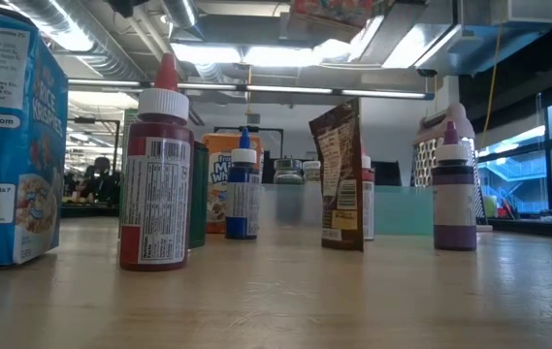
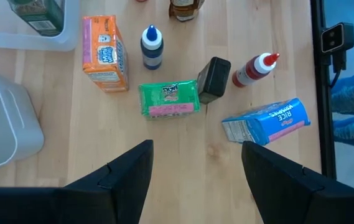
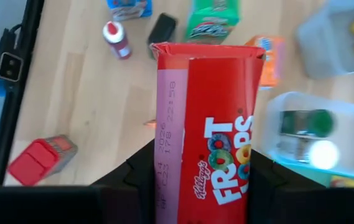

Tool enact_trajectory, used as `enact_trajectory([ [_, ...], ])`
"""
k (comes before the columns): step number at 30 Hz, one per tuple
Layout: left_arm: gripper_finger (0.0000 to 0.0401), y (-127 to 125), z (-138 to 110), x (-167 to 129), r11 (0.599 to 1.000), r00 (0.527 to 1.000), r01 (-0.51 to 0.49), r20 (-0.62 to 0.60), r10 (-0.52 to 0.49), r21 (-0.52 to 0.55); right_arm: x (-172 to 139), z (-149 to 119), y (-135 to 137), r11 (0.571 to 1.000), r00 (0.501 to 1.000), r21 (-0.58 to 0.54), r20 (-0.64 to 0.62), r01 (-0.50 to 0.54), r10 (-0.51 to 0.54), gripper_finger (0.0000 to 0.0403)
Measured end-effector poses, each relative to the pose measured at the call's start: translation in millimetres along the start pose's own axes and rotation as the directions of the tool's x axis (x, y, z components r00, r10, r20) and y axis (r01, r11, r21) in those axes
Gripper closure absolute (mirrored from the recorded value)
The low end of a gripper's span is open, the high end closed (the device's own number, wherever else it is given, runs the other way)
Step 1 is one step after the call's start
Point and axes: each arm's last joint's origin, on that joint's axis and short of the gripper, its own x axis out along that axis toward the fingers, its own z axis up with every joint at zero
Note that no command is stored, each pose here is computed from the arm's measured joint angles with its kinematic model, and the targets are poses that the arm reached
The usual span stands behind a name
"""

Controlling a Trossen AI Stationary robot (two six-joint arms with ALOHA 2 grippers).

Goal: Pick & Place Kitchen Items
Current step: Put the red cereal box into the green bin

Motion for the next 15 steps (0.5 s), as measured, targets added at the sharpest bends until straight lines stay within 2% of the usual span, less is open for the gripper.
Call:
enact_trajectory([
  [9,0.0161,1.3,0.2,0.0,0.999,0.999,-0.043,0.007,0.043,-0.001,-51.5,-26.2,-53.1,0.997,0.991,0.011,0.113,0.076,-0.077,0.0250],
  [15,0.0162,1.4,0.2,0.0,0.999,0.999,-0.046,0.008,0.046,-0.002,-74.5,-44.7,-84.9,0.989,0.978,0.039,0.148,0.142,-0.146,0.0250],
])
